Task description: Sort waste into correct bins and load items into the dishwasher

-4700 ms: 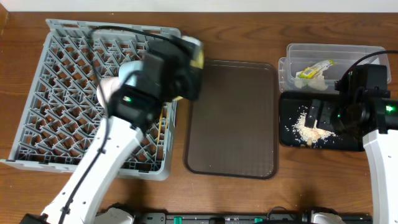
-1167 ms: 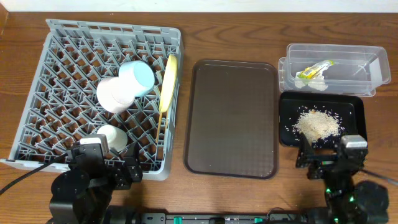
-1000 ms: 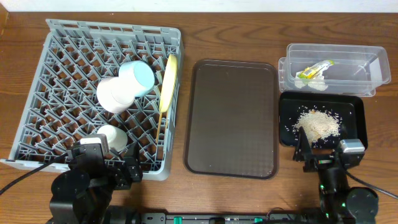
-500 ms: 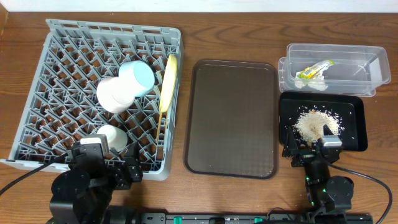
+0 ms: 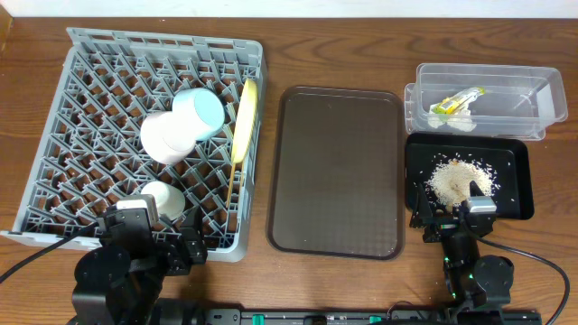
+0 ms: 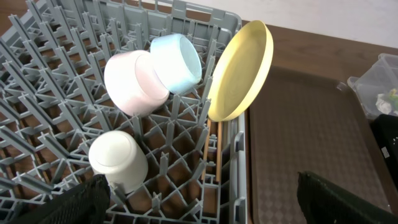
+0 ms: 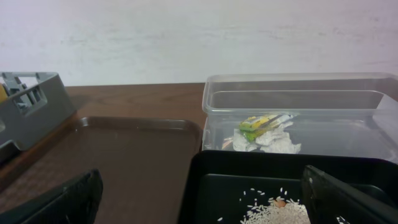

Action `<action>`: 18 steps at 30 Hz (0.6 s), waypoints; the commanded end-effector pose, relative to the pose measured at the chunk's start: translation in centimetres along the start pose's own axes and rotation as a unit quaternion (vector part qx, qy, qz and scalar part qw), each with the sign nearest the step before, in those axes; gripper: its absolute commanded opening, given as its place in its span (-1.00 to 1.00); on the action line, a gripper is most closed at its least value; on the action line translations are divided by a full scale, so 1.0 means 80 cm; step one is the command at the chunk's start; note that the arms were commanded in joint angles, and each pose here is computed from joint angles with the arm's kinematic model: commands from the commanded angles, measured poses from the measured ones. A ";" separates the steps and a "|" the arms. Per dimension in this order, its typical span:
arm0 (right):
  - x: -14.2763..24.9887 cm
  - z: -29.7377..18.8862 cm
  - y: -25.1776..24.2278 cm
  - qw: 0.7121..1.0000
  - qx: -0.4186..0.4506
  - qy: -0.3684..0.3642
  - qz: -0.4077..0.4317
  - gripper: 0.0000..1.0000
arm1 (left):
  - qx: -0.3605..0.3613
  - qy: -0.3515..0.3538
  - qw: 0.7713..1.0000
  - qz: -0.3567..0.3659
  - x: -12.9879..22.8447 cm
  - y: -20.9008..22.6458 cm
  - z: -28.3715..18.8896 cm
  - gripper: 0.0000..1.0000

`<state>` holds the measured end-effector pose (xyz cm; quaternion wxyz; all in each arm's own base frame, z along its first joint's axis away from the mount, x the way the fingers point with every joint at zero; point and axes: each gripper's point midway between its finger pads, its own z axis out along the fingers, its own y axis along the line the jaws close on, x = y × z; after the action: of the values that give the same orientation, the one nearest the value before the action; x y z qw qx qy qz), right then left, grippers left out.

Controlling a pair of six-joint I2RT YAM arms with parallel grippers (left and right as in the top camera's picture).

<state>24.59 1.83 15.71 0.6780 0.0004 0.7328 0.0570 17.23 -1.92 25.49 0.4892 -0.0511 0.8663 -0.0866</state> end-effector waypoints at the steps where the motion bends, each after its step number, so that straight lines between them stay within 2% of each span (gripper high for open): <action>1: 0.002 0.000 0.003 1.000 -0.005 0.002 -0.005 0.99 | -0.003 -0.001 1.000 0.009 0.000 0.001 0.000 0.93; 13: 0.002 0.000 0.003 1.000 -0.005 0.002 -0.005 0.99 | -0.020 0.002 1.000 0.013 0.006 0.010 0.001 0.92; 18: 0.002 0.000 0.003 1.000 -0.005 0.002 -0.005 0.99 | -0.020 -0.010 1.000 0.013 0.036 0.019 0.030 0.93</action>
<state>24.59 1.83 15.71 0.6780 0.0004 0.7328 0.0570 17.58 -1.55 23.90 0.4973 -0.0524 0.8627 -0.0753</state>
